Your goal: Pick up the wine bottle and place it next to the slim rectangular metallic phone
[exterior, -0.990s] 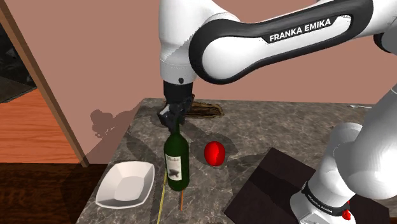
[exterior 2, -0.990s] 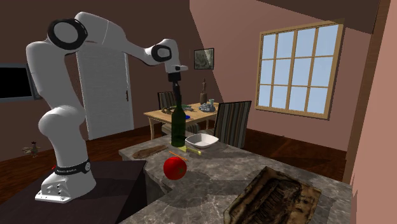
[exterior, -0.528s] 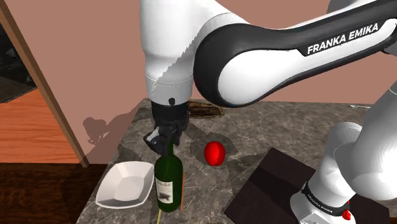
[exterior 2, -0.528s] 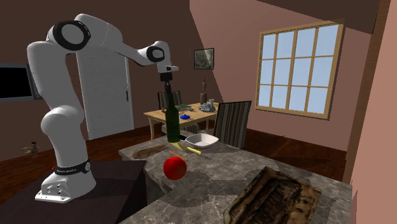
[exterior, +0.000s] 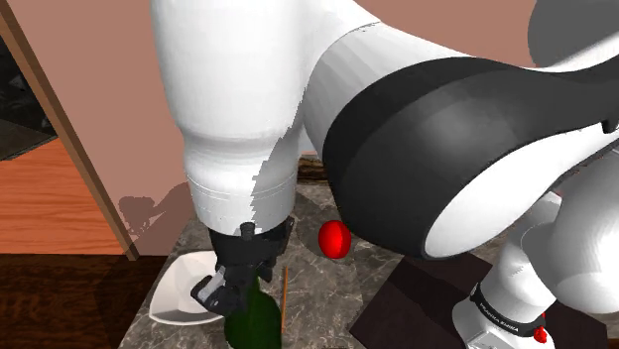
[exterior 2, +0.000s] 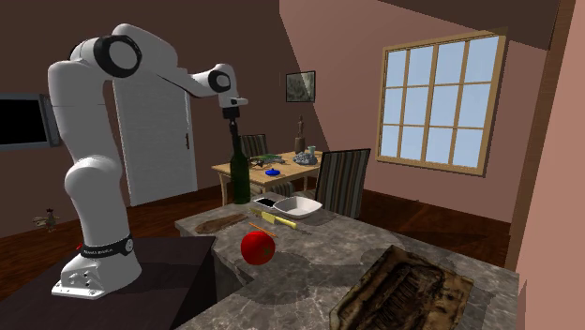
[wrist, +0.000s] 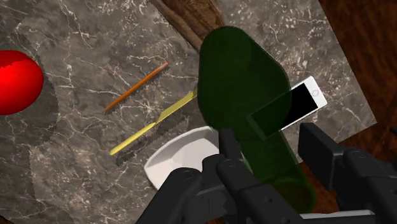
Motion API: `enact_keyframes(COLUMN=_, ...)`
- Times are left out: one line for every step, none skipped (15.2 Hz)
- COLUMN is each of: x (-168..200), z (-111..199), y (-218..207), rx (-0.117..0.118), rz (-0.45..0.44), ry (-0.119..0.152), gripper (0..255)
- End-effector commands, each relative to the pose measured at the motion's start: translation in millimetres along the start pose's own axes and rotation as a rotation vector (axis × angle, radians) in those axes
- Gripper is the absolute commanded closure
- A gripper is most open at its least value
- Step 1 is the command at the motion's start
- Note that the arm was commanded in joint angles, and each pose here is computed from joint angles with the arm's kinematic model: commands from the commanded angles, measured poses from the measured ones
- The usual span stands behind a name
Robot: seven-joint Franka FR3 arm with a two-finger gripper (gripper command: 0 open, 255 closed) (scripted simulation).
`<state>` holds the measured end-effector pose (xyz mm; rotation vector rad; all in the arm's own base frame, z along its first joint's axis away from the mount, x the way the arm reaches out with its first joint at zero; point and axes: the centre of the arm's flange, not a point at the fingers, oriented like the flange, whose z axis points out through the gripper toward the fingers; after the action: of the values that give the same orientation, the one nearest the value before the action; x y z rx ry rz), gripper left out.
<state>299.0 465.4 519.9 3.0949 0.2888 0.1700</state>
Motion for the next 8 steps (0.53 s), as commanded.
enact_keyframes(x=-11, z=-3, y=-23, rx=0.001, rz=0.002, ry=0.000, gripper=255)
enact_keyframes(x=-18, z=-4, y=-34, rx=0.001, rz=0.002, ry=0.000, gripper=255)
enact_keyframes(x=-24, z=-6, y=-46, rx=0.001, rz=0.002, ry=0.000, gripper=255)
enact_keyframes(x=-31, z=-7, y=-57, rx=0.001, rz=0.002, ry=0.000, gripper=255)
enact_keyframes(x=-37, z=-8, y=-68, rx=0.001, rz=0.002, ry=0.000, gripper=255)
enact_keyframes(x=-44, z=-9, y=-80, rx=0.001, rz=0.002, ry=0.000, gripper=255)
enact_keyframes(x=-51, z=-10, y=-91, rx=0.001, rz=0.002, ry=0.000, gripper=255)
enact_keyframes(x=-57, z=-11, y=-103, rx=0.001, rz=0.002, ry=0.000, gripper=255)
